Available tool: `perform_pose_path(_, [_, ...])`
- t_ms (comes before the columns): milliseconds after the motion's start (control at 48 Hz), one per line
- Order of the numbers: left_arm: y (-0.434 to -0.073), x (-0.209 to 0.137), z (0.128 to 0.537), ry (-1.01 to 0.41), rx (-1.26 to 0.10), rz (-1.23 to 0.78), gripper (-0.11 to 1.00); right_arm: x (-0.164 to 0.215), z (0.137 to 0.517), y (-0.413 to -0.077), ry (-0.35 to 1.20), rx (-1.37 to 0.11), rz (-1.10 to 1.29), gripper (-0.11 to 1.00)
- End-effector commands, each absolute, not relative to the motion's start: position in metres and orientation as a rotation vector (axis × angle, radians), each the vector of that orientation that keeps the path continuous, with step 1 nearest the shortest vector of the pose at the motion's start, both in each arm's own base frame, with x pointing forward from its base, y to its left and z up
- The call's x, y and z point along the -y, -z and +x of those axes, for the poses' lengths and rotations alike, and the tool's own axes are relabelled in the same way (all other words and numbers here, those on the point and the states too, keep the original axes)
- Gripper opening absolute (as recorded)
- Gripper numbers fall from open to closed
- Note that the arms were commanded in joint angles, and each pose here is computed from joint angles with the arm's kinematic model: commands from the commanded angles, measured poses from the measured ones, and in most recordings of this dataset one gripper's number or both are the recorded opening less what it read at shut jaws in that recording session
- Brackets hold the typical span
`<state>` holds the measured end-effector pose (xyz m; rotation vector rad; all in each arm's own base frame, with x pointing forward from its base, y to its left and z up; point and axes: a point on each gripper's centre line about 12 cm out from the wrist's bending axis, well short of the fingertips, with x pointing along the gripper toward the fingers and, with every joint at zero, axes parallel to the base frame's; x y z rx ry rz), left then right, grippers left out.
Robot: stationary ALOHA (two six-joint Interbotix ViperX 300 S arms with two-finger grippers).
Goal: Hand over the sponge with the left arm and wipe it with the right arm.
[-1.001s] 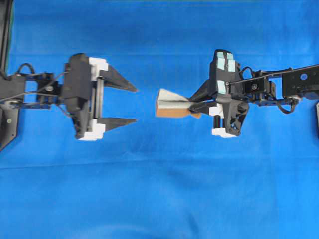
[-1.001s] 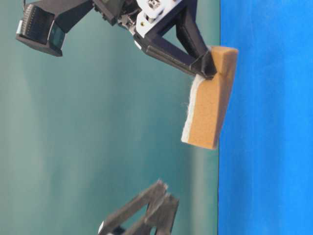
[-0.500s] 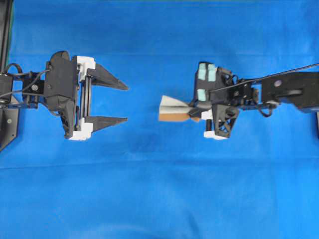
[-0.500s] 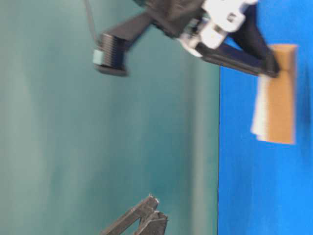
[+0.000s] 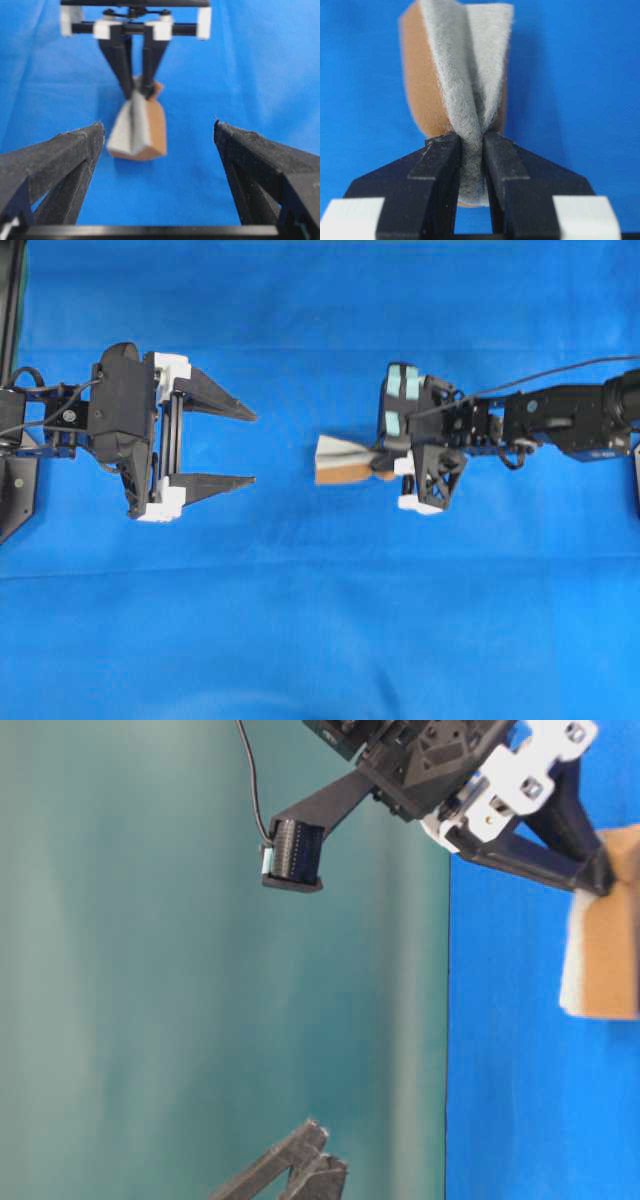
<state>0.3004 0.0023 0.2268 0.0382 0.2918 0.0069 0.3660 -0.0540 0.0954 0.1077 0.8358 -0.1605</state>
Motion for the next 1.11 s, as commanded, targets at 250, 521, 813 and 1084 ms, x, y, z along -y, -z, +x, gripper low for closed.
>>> perform_pose_path(250, [-0.233, -0.001, 0.3, -0.005, -0.266, 0.039, 0.9, 0.14, 0.347, -0.113, 0.365, -0.718, 0.131, 0.22])
perform_pose_path(521, [-0.233, -0.002, 0.3, -0.006, -0.267, 0.037, 0.9, 0.151, 0.352, -0.115, 0.374, -0.716, 0.118, 0.22])
perform_pose_path(813, [-0.233, -0.001, 0.3, -0.005, -0.266, 0.039, 0.9, 0.084, 0.366, -0.106, 0.222, -0.766, 0.104, 0.22])
perform_pose_path(1084, [-0.233, -0.001, 0.3, -0.005, -0.267, 0.039, 0.9, -0.008, 0.376, -0.1, 0.037, -0.81, 0.116, 0.22])
